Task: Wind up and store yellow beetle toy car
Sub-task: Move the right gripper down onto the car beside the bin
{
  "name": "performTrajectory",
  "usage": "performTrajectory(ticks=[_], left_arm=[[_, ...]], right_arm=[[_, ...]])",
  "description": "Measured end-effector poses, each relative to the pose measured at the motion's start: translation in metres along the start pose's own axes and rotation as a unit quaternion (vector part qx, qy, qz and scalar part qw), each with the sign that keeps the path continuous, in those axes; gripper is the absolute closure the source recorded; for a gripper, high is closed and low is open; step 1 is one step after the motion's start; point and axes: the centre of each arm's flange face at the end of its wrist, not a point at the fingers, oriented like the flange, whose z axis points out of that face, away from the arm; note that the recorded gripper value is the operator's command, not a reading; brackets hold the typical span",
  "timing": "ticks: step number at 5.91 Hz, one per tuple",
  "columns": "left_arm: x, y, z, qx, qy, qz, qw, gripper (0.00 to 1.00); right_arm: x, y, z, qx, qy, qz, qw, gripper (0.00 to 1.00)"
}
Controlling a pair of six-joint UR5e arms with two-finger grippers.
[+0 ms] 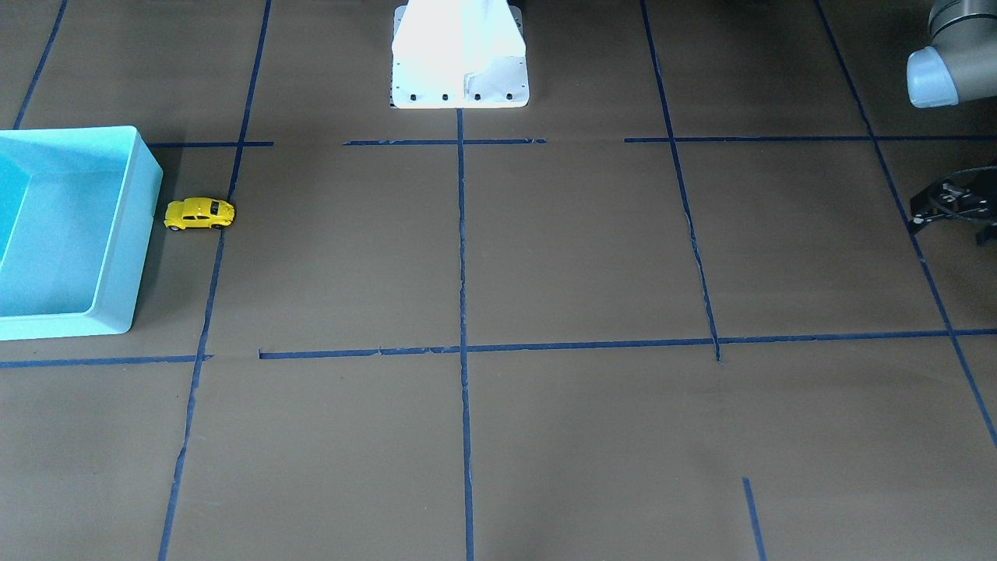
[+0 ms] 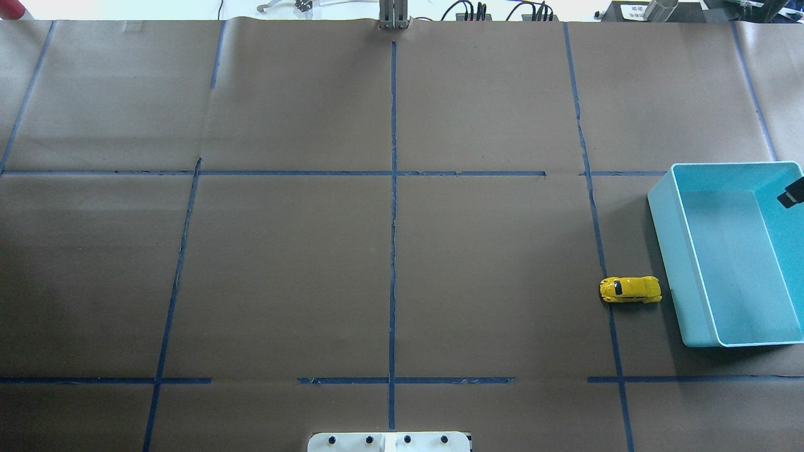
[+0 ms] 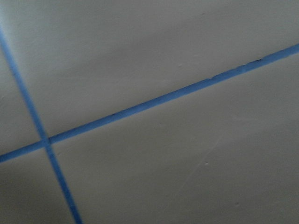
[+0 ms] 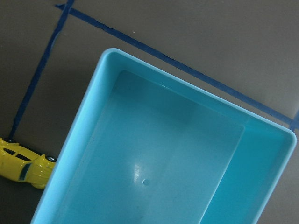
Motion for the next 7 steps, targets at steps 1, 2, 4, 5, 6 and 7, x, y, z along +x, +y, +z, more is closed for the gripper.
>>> performTrajectory(ticks=[1, 2, 4, 5, 6, 7], left_arm=[[-0.039, 0.035, -0.005, 0.004, 0.003, -0.038, 0.9993, 0.0], [-0.063, 0.063, -0.009, 0.016, 0.007, -0.058, 0.9982, 0.0], [-0.084, 0.089, -0.02, 0.037, 0.03, -0.076, 0.996, 0.0], [-0.087, 0.093, -0.022, 0.039, 0.035, -0.082, 0.9952, 0.0], [-0.093, 0.095, -0.021, 0.034, 0.037, -0.094, 0.9943, 0.0], [-0.098, 0.098, -0.019, 0.028, 0.037, -0.108, 0.9931, 0.0]], right_arm=[[-0.026, -0.014, -0.002, 0.005, -0.003, -0.052, 0.9986, 0.0], [-0.056, -0.025, -0.01, 0.016, -0.003, -0.104, 0.9945, 0.0], [-0.124, -0.038, 0.004, 0.009, -0.012, -0.221, 0.9752, 0.0], [-0.151, -0.041, 0.026, 0.002, 0.0, -0.286, 0.9583, 0.0], [-0.176, -0.043, 0.051, -0.001, 0.016, -0.342, 0.9395, 0.0], [-0.195, -0.042, 0.074, -0.006, 0.024, -0.375, 0.9266, 0.0]])
